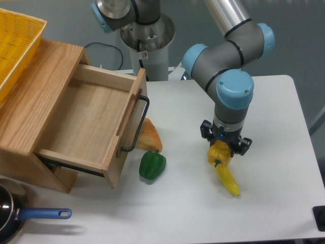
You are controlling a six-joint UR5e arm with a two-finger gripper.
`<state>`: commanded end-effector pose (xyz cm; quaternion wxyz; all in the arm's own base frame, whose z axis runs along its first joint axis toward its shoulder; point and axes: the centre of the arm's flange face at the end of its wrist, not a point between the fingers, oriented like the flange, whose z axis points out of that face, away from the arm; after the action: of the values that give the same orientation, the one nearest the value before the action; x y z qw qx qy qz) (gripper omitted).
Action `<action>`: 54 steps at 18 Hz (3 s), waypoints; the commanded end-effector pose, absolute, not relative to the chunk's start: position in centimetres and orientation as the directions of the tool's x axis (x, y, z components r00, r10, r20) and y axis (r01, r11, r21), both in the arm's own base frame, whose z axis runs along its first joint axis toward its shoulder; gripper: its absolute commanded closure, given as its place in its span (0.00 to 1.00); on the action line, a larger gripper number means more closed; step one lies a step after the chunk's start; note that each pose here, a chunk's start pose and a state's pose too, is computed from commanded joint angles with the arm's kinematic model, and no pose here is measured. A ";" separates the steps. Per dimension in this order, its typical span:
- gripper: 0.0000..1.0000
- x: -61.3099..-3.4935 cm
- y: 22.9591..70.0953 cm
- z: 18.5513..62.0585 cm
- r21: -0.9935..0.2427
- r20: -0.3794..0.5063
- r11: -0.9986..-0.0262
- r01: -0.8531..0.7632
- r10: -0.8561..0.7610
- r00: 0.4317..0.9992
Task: Place the yellow pepper in the top drawer
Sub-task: 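Close the gripper on the yellow pepper and lift it off the table, then carry the yellow pepper over the open wooden drawer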
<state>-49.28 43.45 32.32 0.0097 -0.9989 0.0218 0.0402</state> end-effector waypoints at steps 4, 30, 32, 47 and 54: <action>0.78 -49.2 43.0 34.3 -0.035 -0.088 -0.999 -0.036 -0.033 0.996; 0.78 -37.9 42.3 50.6 -0.370 0.040 -0.909 0.193 0.192 0.981; 0.78 -36.6 43.0 51.1 -0.390 0.071 -0.895 0.216 0.205 0.976; 0.78 -23.5 45.6 53.4 -0.402 0.114 -0.889 0.219 0.188 0.975; 0.78 -19.8 47.6 49.3 -0.319 0.129 -0.933 0.165 0.130 0.983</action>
<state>-19.79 47.59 49.29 0.1665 -0.9818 -0.0750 -0.0530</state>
